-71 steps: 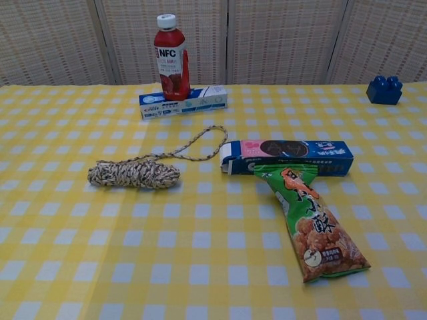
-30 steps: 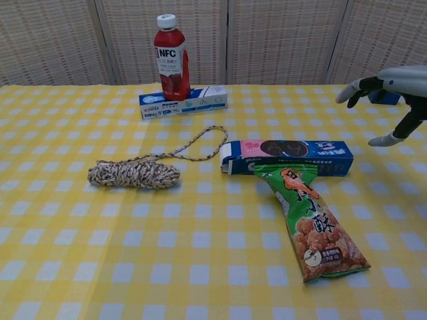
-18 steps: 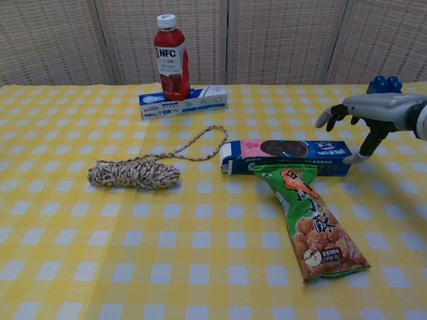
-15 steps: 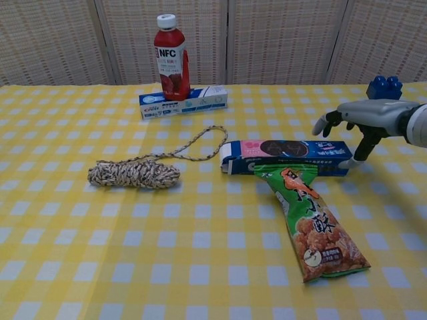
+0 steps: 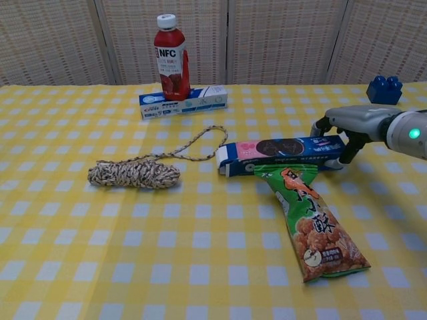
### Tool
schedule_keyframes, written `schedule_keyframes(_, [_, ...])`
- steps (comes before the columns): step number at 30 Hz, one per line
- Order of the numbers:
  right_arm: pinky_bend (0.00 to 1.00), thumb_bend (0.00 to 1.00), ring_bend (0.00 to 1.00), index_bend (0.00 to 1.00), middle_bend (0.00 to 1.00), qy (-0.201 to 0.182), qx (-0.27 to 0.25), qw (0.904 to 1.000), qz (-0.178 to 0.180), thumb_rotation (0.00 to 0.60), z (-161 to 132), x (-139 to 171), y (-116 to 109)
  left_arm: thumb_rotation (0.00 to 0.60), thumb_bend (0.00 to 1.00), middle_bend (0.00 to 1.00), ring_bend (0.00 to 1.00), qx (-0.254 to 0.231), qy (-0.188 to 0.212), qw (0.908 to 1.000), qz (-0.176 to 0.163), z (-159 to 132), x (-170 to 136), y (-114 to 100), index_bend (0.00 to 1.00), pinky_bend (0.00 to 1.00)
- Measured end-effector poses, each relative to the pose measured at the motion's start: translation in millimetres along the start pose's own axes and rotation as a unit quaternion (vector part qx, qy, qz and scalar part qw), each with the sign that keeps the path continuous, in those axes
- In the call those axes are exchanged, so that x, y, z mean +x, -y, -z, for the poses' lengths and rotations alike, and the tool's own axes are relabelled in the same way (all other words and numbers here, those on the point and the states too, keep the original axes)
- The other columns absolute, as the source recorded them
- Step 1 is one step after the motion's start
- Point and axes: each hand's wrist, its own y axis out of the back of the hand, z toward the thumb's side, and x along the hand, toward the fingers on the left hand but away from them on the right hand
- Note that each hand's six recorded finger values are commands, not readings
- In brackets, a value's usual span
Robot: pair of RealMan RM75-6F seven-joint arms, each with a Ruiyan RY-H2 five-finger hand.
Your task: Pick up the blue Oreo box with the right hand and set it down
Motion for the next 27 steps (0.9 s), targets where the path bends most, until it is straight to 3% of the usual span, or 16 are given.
schedule_keyframes(6, [0.23,0.29,0.2,0.4,0.34,-0.026,-0.023,0.9989,0.03,0.6,-16,10,-20,0.6,0.33,0.19,0.11,-0.001,0.002,1.0,0.0,-1,0,0,0.2,0.05])
schedule_keyframes(13, [0.26,0.3,0.21,0.43,0.36,-0.072,-0.047,0.9927,0.085,0.6,-53,16,-60,0.6,0.33,0.19,0.11,-0.003,0.003,1.0,-0.003,-2,0,-2,0.2,0.05])
schedule_keyframes(20, [0.26,0.3,0.22,0.44,0.37,-0.114,-0.086,0.9813,0.129,0.6,-87,27,-98,0.6,0.33,0.19,0.11,-0.002,-0.001,1.0,-0.002,1,-2,-2,0.2,0.05])
schedule_keyframes(27, [0.26,0.31,0.22,0.44,0.37,-0.141,-0.124,0.9692,0.159,0.6,-93,39,-124,0.6,0.33,0.19,0.11,-0.002,-0.002,1.0,-0.002,1,-2,-1,0.2,0.05])
